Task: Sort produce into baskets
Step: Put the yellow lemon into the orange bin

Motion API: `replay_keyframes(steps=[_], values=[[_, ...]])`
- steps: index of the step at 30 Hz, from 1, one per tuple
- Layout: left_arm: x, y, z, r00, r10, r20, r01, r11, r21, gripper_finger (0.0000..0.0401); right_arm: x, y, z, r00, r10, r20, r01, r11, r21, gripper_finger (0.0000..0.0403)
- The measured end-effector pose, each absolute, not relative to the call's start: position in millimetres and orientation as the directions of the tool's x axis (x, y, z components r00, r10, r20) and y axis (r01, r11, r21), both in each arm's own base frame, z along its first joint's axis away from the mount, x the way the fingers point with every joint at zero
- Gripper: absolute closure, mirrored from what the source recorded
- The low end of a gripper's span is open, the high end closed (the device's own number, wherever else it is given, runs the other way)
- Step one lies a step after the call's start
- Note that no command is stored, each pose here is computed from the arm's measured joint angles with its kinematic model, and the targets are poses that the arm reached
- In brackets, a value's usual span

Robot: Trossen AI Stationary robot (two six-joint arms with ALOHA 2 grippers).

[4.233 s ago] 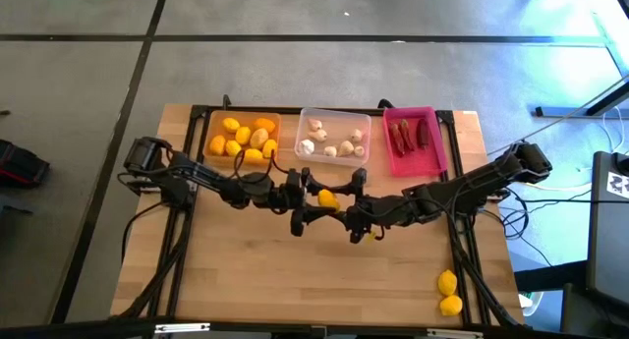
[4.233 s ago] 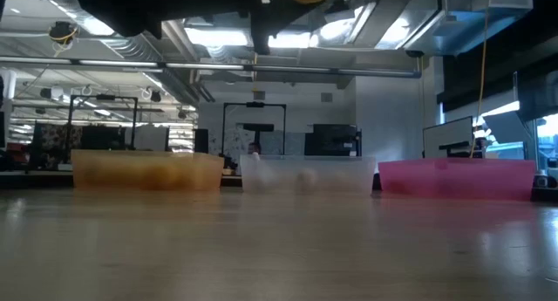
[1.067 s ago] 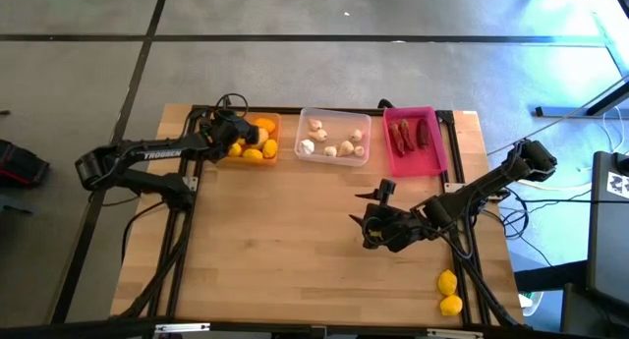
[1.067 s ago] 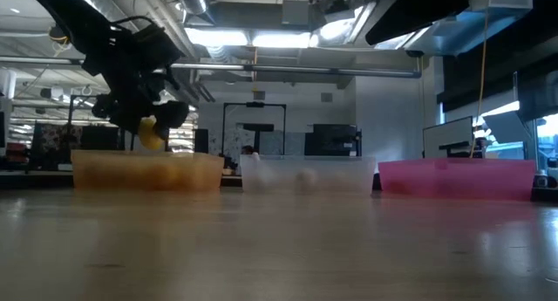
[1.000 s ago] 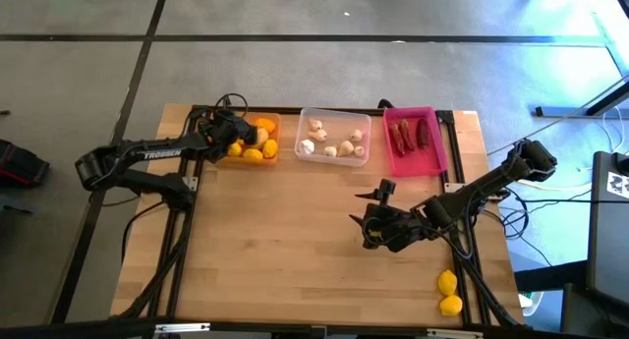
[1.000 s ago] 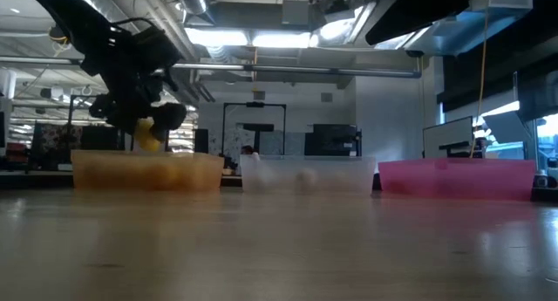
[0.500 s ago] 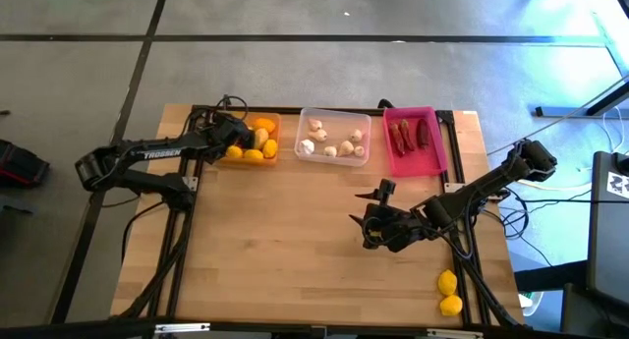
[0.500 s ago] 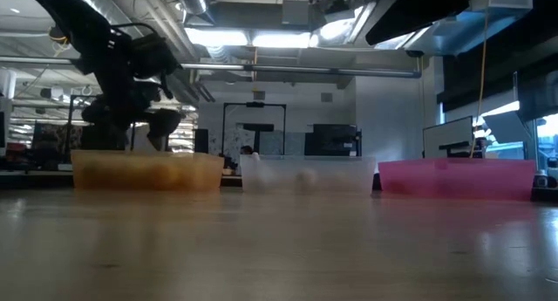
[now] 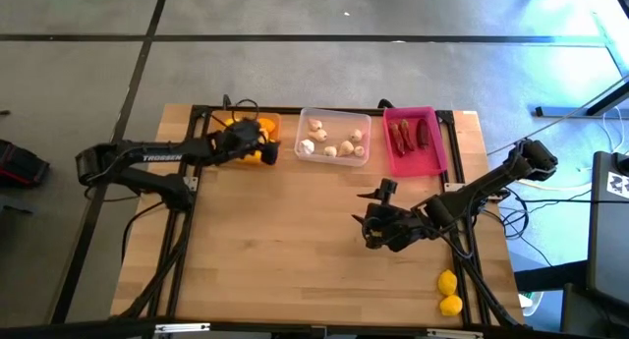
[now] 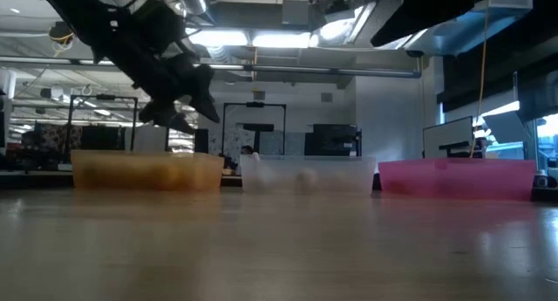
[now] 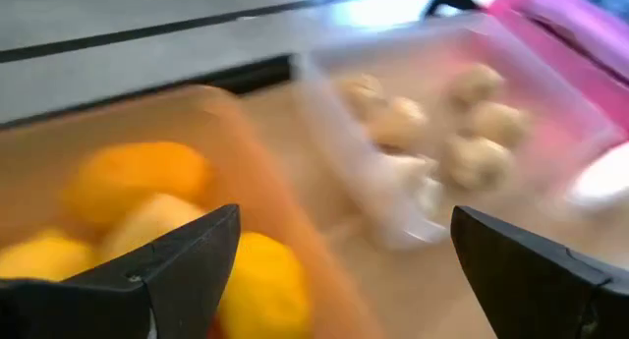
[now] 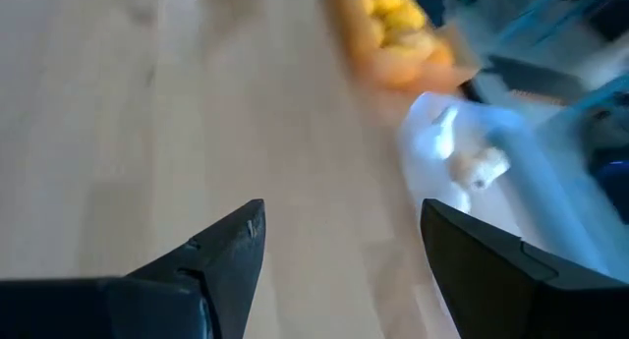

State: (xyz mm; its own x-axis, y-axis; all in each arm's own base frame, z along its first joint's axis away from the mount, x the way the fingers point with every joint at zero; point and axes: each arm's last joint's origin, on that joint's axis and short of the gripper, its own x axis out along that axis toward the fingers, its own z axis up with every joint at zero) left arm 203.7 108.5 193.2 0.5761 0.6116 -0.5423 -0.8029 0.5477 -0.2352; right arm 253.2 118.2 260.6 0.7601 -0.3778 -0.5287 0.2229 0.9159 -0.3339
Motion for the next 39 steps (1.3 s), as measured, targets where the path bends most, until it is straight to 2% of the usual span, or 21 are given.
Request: replay_keyframes(steps=[6, 9, 12, 17, 24, 29, 39], values=[[213.8, 84.7, 191.9, 0.635, 0.536, -0.556, -0.733, 0.645, -0.215, 0.0036, 240.5, 117.6, 271.0, 0.637, -0.228, -0.736, 0.059, 0.967, -0.249, 0.0139], [217.7, 75.0, 192.4, 0.662, 0.507, -0.552, -0.701, 0.678, -0.219, 0.0036, 229.0, 115.8, 266.7, 0.499, -0.148, -0.854, 0.019, 0.987, -0.160, 0.0139], [220.2, 68.5, 192.8, 0.680, 0.488, -0.548, -0.680, 0.699, -0.221, 0.0036, 217.1, 113.9, 261.3, 0.342, -0.078, -0.936, 0.044, 0.997, -0.067, 0.0139], [221.6, 63.4, 192.8, 0.689, 0.476, -0.547, -0.665, 0.715, -0.215, 0.0036, 197.6, 120.9, 244.9, 0.146, 0.021, -0.989, 0.081, 0.996, 0.033, 0.0139], [222.1, 61.7, 192.7, 0.691, 0.472, -0.547, -0.661, 0.720, -0.214, 0.0036, 170.6, 143.2, 224.2, -0.021, 0.133, -0.991, 0.101, 0.986, 0.130, 0.0139], [221.5, 62.7, 193.0, 0.672, 0.508, -0.539, -0.685, 0.702, -0.194, 0.0036, 150.6, 161.6, 221.4, -0.088, 0.161, -0.983, 0.072, 0.985, 0.155, 0.0139], [221.3, 63.0, 192.9, 0.667, 0.517, -0.537, -0.679, 0.718, -0.152, 0.0036, 115.7, 201.8, 213.3, -0.067, 0.142, -0.988, -0.122, 0.981, 0.149, 0.0139]])
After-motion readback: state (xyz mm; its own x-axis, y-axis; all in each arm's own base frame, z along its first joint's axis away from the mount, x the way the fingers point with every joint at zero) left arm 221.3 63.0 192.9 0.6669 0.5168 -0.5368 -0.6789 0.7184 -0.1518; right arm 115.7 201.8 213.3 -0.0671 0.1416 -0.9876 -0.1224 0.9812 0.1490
